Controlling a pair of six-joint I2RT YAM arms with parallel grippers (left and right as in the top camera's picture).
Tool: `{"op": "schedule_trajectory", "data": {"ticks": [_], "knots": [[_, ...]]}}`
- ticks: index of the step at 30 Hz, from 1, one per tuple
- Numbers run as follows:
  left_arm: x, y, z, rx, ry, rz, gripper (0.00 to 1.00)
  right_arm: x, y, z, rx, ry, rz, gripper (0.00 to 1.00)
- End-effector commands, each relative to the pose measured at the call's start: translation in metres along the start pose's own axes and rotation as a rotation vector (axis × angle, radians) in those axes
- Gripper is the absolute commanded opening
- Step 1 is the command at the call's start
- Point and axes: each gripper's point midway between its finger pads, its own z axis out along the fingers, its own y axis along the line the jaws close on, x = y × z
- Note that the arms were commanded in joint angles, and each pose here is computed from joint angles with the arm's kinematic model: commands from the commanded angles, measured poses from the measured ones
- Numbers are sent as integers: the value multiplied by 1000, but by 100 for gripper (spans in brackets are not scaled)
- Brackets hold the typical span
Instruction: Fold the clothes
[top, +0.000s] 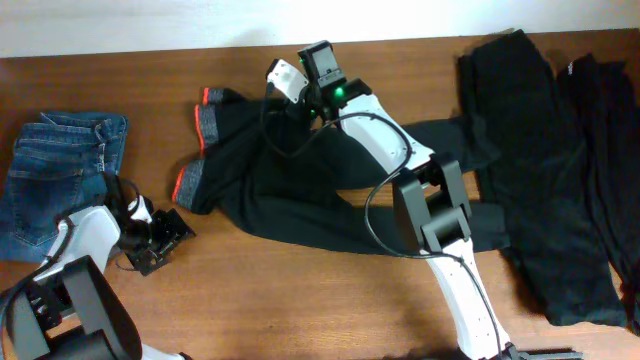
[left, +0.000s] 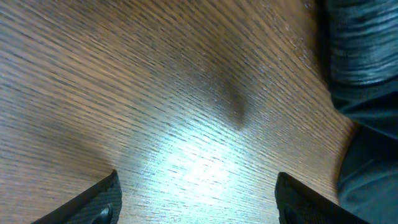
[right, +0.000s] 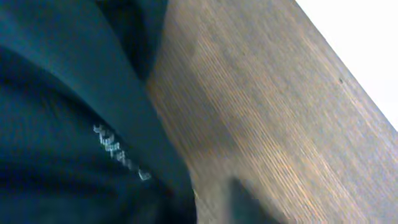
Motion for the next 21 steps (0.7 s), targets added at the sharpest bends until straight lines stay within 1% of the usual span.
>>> {"op": "schedule_trajectory", "data": {"ticks": [1, 3, 4, 8, 9, 10, 12, 13, 14, 15, 21], "knots": [[6, 2, 7, 4, 26, -7, 79, -4, 12, 3, -24, 0, 4, 99], [0, 0, 7, 12, 0, 1, 79, -5, 14, -1, -29, 7, 17, 99], [-8, -2, 7, 21, -32, 11, 79, -10, 13, -7, -26, 4, 44, 99], [-30, -18, 4, 102, -117, 46, 83, -31, 3, -40, -1, -15, 45, 99], [-36, -24, 3, 131, -140, 58, 84, -38, -3, -55, 18, -14, 46, 99], [-42, -29, 1, 156, -165, 70, 84, -45, -13, -79, 59, -2, 51, 99], [-49, -33, -1, 173, -195, 83, 85, -46, -21, -106, 85, 24, 63, 99], [-52, -34, -2, 177, -207, 84, 87, -43, -22, -116, 87, 42, 70, 99], [-55, -36, -3, 180, -220, 90, 92, -38, -25, -128, 84, 67, 86, 99], [-57, -36, -3, 182, -228, 93, 93, -33, -26, -134, 82, 84, 103, 99], [-75, -45, -8, 204, -306, 130, 95, 21, -52, -163, 115, 221, 373, 99]]}}
